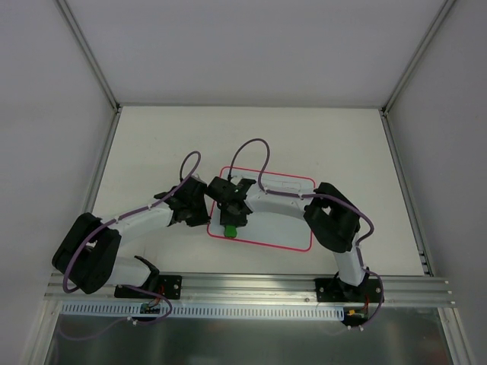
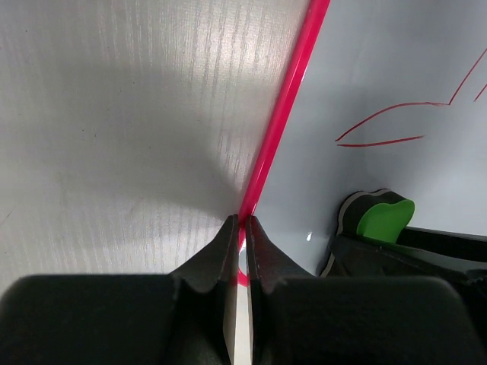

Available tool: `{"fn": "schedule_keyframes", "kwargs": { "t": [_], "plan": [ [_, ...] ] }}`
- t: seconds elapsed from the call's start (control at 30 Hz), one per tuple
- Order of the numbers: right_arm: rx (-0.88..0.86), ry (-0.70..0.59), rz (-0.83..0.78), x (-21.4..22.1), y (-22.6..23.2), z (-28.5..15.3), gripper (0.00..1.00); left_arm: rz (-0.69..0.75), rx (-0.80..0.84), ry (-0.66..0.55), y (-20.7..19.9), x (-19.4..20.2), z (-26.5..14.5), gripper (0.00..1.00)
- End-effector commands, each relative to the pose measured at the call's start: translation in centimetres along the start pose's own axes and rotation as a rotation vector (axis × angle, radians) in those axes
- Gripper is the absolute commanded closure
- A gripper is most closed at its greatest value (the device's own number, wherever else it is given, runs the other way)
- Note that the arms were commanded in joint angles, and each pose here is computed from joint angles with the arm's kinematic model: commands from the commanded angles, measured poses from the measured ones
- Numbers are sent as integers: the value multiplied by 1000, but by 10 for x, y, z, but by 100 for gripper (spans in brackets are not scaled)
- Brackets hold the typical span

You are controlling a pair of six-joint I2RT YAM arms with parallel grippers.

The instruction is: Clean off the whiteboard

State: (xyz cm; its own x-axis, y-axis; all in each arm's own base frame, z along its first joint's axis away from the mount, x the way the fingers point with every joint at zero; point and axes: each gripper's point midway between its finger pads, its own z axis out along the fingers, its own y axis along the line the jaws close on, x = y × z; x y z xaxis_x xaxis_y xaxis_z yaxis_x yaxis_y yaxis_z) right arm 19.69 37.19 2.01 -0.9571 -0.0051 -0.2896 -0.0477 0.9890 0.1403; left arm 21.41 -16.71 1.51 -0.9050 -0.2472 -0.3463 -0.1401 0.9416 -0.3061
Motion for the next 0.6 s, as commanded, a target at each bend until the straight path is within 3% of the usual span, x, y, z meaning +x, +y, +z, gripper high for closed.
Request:
{"fn": "schedule_keyframes", "kwargs": {
  "t": [0.0,0.13,0.33,0.57],
  "plan": [
    [155,-35,82,-7,-40,26,100,14,-121,115,38,37,0,100],
    [331,-28,96,-11,-99,20,100,8,-117,108,38,37,-2,100],
    [443,-32,180,-25,-168,12,100,11,-115,114,40,39,-2,100],
    [444,-44,163,-60,-184,9,100,16,-108,117,40,41,-3,100]
  ]
}}
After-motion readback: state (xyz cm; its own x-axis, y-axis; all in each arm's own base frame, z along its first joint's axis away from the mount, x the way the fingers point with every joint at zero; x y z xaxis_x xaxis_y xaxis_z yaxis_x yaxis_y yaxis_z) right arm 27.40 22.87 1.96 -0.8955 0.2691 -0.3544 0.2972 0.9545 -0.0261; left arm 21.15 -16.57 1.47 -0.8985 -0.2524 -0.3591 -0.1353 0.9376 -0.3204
